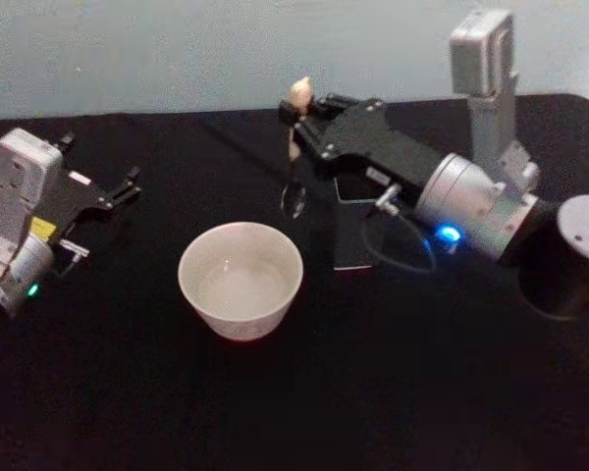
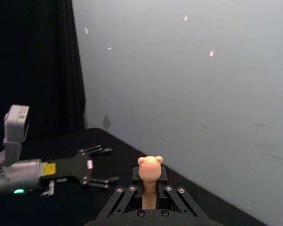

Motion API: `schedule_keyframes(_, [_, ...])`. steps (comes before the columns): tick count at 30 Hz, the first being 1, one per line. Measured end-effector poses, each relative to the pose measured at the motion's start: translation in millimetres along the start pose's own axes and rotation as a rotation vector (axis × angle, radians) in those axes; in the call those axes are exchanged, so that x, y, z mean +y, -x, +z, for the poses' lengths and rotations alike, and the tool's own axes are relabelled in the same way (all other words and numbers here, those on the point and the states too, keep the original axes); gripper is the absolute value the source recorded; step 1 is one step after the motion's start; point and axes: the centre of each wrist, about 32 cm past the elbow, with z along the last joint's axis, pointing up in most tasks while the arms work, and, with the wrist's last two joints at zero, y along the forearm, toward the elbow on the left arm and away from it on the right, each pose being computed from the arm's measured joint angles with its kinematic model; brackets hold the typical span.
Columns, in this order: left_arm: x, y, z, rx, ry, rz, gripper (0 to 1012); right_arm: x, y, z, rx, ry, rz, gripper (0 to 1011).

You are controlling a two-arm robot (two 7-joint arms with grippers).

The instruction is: Pick up the stirring spoon with one hand, stir inside the cup, then place it back in its original position.

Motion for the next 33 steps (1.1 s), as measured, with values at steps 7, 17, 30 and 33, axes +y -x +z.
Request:
schedule_keyframes(7, [0.0, 0.0, 0.0, 0.0, 0.0, 0.0, 1001, 4.8, 8.1, -10.2, 0.004, 0.006, 0.043, 173])
schedule_keyframes(17, [0.0, 0.0, 0.0, 0.0, 0.0, 0.0, 1001, 6.2, 17.5, -23.9, 0.012, 0.007, 0.102, 173])
schedule_keyframes(30, [0.0, 0.0, 0.0, 0.0, 0.0, 0.0, 1001, 6.7, 23.9, -53.1, 0.033, -0.077, 0.127, 173])
schedule_keyframes(33, [0.0, 0.0, 0.0, 0.0, 0.0, 0.0, 1001, 7.6, 25.5, -59.5, 0.029, -0.079, 0.127, 173])
